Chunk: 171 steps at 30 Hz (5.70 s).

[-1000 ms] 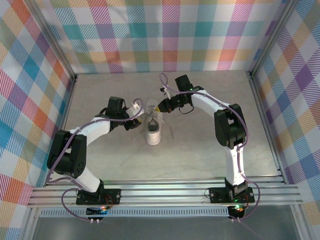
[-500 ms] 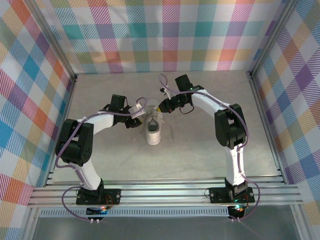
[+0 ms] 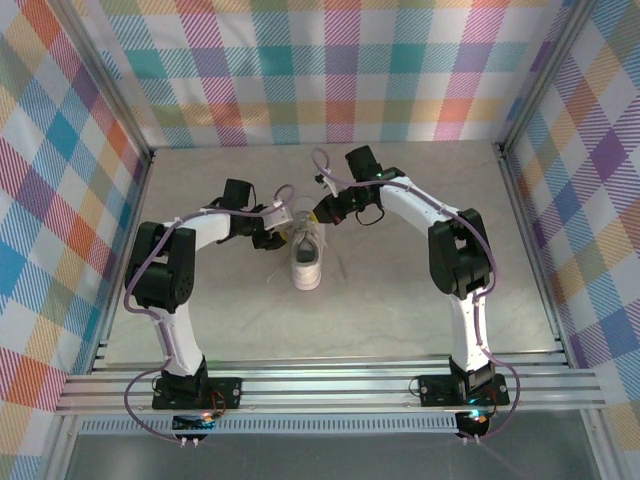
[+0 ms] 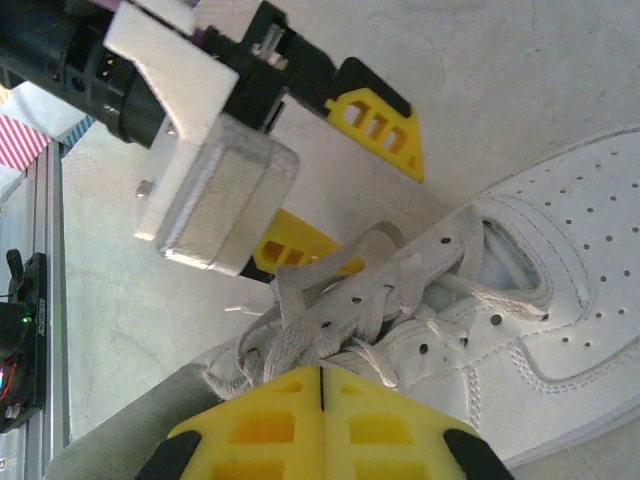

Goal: Tie the shoes

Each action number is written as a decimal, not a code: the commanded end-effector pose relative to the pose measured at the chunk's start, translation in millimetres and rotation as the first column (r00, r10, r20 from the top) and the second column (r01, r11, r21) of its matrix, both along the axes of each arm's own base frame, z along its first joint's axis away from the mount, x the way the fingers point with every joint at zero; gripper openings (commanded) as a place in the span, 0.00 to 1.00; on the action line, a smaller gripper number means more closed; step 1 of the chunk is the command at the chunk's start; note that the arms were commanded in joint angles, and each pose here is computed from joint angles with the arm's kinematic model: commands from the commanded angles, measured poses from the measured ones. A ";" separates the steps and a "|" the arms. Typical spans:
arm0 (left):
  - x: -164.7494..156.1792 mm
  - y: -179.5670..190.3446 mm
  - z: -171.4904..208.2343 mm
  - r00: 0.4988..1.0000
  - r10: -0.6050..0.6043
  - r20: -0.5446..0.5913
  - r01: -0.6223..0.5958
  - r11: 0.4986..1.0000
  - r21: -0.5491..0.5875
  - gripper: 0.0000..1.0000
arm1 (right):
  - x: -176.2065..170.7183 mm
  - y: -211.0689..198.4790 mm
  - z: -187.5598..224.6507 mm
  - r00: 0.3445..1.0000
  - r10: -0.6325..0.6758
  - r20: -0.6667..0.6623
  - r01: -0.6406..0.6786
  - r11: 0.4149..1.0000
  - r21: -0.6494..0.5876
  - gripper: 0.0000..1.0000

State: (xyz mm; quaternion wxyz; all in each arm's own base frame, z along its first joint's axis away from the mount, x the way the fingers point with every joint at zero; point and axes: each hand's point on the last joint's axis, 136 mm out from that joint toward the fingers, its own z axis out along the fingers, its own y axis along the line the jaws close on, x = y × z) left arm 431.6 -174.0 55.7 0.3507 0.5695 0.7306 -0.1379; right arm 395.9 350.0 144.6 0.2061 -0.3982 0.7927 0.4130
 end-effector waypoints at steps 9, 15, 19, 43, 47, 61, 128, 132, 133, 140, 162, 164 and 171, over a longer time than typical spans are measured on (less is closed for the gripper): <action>-12.3 -17.9 -3.4 0.988 -0.118 -0.099 0.111 0.991 -0.076 0.55 | 1.7 2.8 7.8 0.999 0.017 0.034 -0.017 1.000 -0.012 0.00; -16.3 -11.5 2.3 0.987 -0.074 -0.143 0.063 0.995 -0.080 0.07 | 9.6 0.7 8.2 0.998 -0.013 0.061 0.015 0.999 -0.034 0.00; -20.0 3.2 23.8 0.991 -0.031 -0.134 0.024 0.998 -0.054 0.00 | 15.1 0.7 8.7 0.997 -0.040 0.071 0.043 0.998 -0.042 0.00; -147.4 -91.3 109.3 0.930 0.125 -0.346 -0.167 0.981 -0.096 0.00 | 21.7 43.0 10.8 0.985 0.091 0.150 -0.087 0.996 -0.031 0.00; -145.6 -121.3 102.4 0.909 0.137 -0.393 -0.195 0.974 -0.113 0.00 | 22.2 54.6 19.0 0.979 0.114 0.166 -0.115 0.993 -0.002 0.00; -132.5 -160.2 91.7 0.931 0.183 -0.316 -0.242 0.957 -0.159 0.27 | 15.2 68.1 36.3 0.966 0.168 0.196 -0.186 0.980 0.075 0.00; 6.2 -15.9 106.5 0.642 0.247 -0.726 -0.755 0.372 -0.540 0.06 | -8.4 19.6 68.2 0.989 0.014 0.149 -0.024 0.998 0.066 0.50; 4.6 -12.6 106.3 0.636 0.267 -0.724 -0.758 0.389 -0.523 0.04 | -37.0 -11.7 35.6 0.989 -0.025 0.145 0.023 1.000 0.016 0.51; 3.9 -12.6 106.3 0.635 0.270 -0.723 -0.758 0.397 -0.518 0.04 | -45.4 -17.9 27.4 0.988 -0.025 0.149 0.024 1.000 0.006 0.51; 2.6 -12.5 110.7 0.637 0.283 -0.717 -0.753 0.429 -0.500 0.04 | -85.2 -30.8 -20.6 0.988 0.066 0.140 -0.057 0.996 -0.069 0.53; -1.4 -16.2 118.9 0.646 0.266 -0.716 -0.735 0.469 -0.490 0.03 | -67.7 -18.3 -65.4 0.967 0.215 0.138 -0.186 0.963 -0.197 0.61; -1.3 -16.6 121.5 0.652 0.264 -0.711 -0.729 0.476 -0.492 0.03 | -74.1 -16.2 -65.3 0.966 0.238 0.105 -0.217 0.960 -0.179 0.54; 1.1 -8.6 134.2 0.655 0.301 -0.693 -0.732 0.479 -0.484 0.02 | -81.4 -27.2 -60.6 0.965 0.241 0.098 -0.215 0.951 -0.224 0.07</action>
